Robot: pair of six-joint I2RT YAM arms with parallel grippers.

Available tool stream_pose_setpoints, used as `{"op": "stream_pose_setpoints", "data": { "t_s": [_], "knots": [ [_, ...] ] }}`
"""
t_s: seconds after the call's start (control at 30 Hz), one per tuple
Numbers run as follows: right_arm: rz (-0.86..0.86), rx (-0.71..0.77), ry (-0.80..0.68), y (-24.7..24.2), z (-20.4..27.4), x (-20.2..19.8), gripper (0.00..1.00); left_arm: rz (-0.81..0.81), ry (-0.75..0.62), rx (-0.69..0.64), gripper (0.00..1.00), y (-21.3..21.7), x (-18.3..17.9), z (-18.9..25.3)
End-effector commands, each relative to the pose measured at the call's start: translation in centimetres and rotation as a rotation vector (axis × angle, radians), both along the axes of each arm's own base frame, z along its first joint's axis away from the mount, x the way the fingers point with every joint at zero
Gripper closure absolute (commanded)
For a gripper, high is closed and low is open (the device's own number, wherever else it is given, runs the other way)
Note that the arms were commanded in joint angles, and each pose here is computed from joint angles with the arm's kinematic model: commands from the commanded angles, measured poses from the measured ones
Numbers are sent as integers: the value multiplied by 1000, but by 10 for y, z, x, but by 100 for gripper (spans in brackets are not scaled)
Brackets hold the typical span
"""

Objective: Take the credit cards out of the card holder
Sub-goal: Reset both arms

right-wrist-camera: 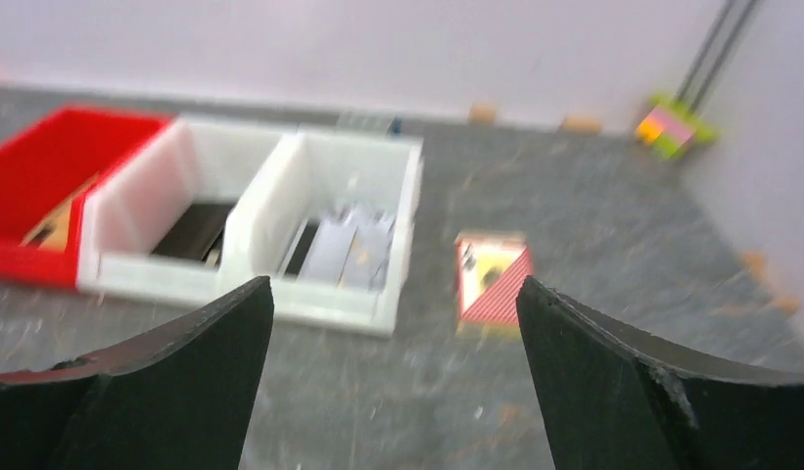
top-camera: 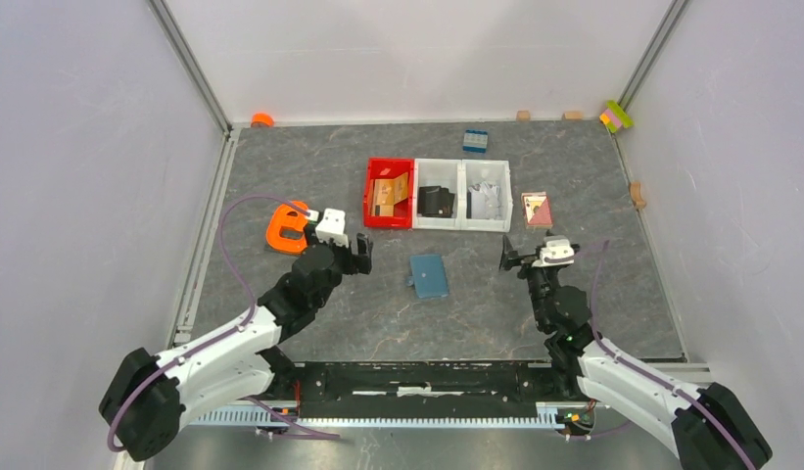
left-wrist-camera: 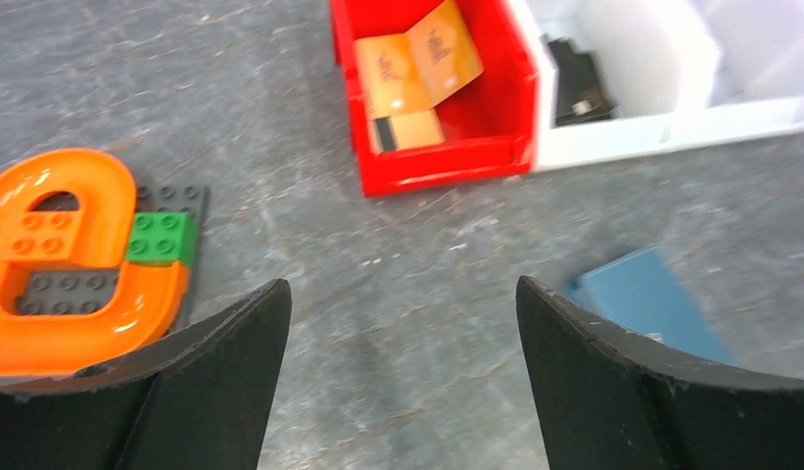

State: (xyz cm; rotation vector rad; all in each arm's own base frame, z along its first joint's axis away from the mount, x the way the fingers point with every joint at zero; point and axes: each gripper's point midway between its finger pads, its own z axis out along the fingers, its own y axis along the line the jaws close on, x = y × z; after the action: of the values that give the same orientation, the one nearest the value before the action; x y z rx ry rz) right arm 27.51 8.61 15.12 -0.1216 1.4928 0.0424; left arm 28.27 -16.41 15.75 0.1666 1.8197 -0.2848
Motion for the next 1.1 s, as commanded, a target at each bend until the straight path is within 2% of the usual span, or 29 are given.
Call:
{"op": "stream_pose_setpoints", "data": {
  "t_s": [0.0, 0.07, 0.13, 0.17, 0.27, 0.43, 0.6, 0.67, 0.8, 0.87, 0.93, 1.07],
  "knots": [
    [-153, -192, -103, -47, -16, -21, 2, 124, -168, 126, 9, 25, 21, 18],
    [-215, -281, -82, -58, -16, -19, 2, 189, -174, 203, 8, 38, 26, 17],
    [-285, -297, -116, -74, -8, -25, 2, 262, -191, 264, 8, 54, 28, 15],
    [-308, -297, -129, -83, -9, -30, 2, 313, -208, 265, 8, 63, 29, 17],
    [-367, -246, -149, -104, -9, -38, 3, 330, -214, 274, 8, 76, 31, 10],
    [-372, -290, -55, -108, -28, -26, 3, 381, -202, 275, 9, 101, 34, -1],
    [-341, -309, -28, -106, -34, -17, 9, 469, -192, 247, 10, 126, 37, -22],
    [-396, -270, -57, -116, -26, -23, 8, 481, -158, 228, 10, 133, 44, -37],
    [-417, -231, -52, -122, -28, -21, 9, 449, -185, 214, 13, 130, 53, -35],
    [-439, -222, -10, -125, -37, -14, 5, 461, -206, 185, 12, 136, 53, -33],
    [-444, -224, 57, -126, -51, -4, 3, 467, -168, 177, 14, 141, 59, -37],
    [-439, -221, 66, -125, -53, 0, 2, 434, -125, 178, 18, 142, 67, -42]
  ]
}}
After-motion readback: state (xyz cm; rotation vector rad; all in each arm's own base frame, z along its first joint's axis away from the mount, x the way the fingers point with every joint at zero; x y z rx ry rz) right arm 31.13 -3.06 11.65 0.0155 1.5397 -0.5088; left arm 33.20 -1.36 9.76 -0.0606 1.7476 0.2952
